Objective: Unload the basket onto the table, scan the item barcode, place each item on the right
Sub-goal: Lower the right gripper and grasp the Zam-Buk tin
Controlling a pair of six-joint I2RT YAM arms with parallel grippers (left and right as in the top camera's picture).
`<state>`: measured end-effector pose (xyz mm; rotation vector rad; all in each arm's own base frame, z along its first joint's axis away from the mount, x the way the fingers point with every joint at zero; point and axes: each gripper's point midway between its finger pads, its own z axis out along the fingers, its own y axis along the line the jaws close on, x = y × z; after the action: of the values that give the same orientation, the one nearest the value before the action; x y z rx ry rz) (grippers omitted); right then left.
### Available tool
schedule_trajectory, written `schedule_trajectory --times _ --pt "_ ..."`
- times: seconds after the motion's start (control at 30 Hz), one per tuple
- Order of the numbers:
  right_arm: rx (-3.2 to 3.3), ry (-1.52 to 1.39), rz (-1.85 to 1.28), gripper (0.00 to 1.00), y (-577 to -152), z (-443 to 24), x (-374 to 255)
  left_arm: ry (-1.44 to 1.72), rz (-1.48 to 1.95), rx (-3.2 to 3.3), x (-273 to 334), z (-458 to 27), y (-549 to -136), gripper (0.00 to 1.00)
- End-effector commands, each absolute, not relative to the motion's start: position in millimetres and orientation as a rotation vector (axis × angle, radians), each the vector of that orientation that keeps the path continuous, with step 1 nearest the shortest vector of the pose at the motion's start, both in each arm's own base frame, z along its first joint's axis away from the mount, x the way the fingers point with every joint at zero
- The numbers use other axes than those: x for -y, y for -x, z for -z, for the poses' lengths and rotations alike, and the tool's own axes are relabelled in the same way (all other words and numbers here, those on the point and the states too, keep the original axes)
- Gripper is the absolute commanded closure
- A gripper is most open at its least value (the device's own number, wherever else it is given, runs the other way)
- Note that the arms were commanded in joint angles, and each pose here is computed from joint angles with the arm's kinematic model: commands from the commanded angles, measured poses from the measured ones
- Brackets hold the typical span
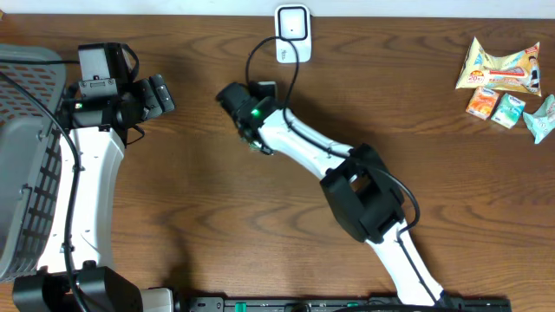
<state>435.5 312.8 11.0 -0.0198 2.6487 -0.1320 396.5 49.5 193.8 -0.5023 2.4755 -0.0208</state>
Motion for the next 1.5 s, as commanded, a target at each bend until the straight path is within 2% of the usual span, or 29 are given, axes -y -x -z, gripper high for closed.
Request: schedule_trajectory --times 0.0,0.2,0.37,0.4,0.43,0.47,0.53,0.8,0.83,0.9,0.93,1.17,1.23,1.37,1.47 --pt "-2.708 0.062 -0.005 0.14 -425 -23 -326 0.522 0.013 -2.484 -52 -190 -395 0.03" --pt "-2.800 0.089 -0.058 0.10 -408 -16 -330 0.522 0.013 -2.484 -52 -190 -395 0.02" --pt "-2.905 0.090 -0.060 0.01 -393 -15 -320 0.522 0.013 -2.484 -52 -190 -395 0.02" --pt "-2.922 0.086 -0.083 0.01 -391 -14 -321 0.522 0.013 -2.484 -52 -190 -395 0.02" --pt "-2.938 0.083 -0.108 0.08 -390 -14 -321 0.522 0.013 -2.484 -52 -190 -395 0.02" --pt "-2.952 0.081 -0.138 0.11 -388 -14 -323 0.522 0.013 -2.484 -52 -190 -395 0.02" --pt "-2.955 0.082 -0.159 0.01 -388 -14 -326 0.522 0.013 -2.484 -52 -190 -395 0.03" --pt "-2.910 0.078 -0.186 0.01 -398 -16 -331 0.522 0.013 -2.484 -52 -190 -395 0.02" --pt "-2.903 0.075 -0.175 0.05 -400 -17 -330 0.522 0.013 -2.484 -52 -190 -395 0.03" --pt "-2.884 0.069 -0.140 0.26 -403 -17 -326 0.522 0.013 -2.484 -52 -190 -395 0.02" --pt "-2.879 0.066 -0.129 0.29 -404 -17 -325 0.522 0.013 -2.484 -52 -190 -395 0.02" --pt "-2.856 0.038 -0.080 0.28 -409 -18 -318 0.522 0.013 -2.484 -52 -190 -395 0.03" --pt "-2.856 0.041 -0.081 0.32 -409 -18 -319 0.522 0.013 -2.484 -52 -190 -395 0.02" --pt "-2.867 0.045 -0.100 0.34 -407 -17 -321 0.522 0.013 -2.484 -52 -190 -395 0.02" --pt "-2.894 0.044 -0.138 0.42 -403 -16 -323 0.522 0.013 -2.484 -52 -190 -395 0.02"
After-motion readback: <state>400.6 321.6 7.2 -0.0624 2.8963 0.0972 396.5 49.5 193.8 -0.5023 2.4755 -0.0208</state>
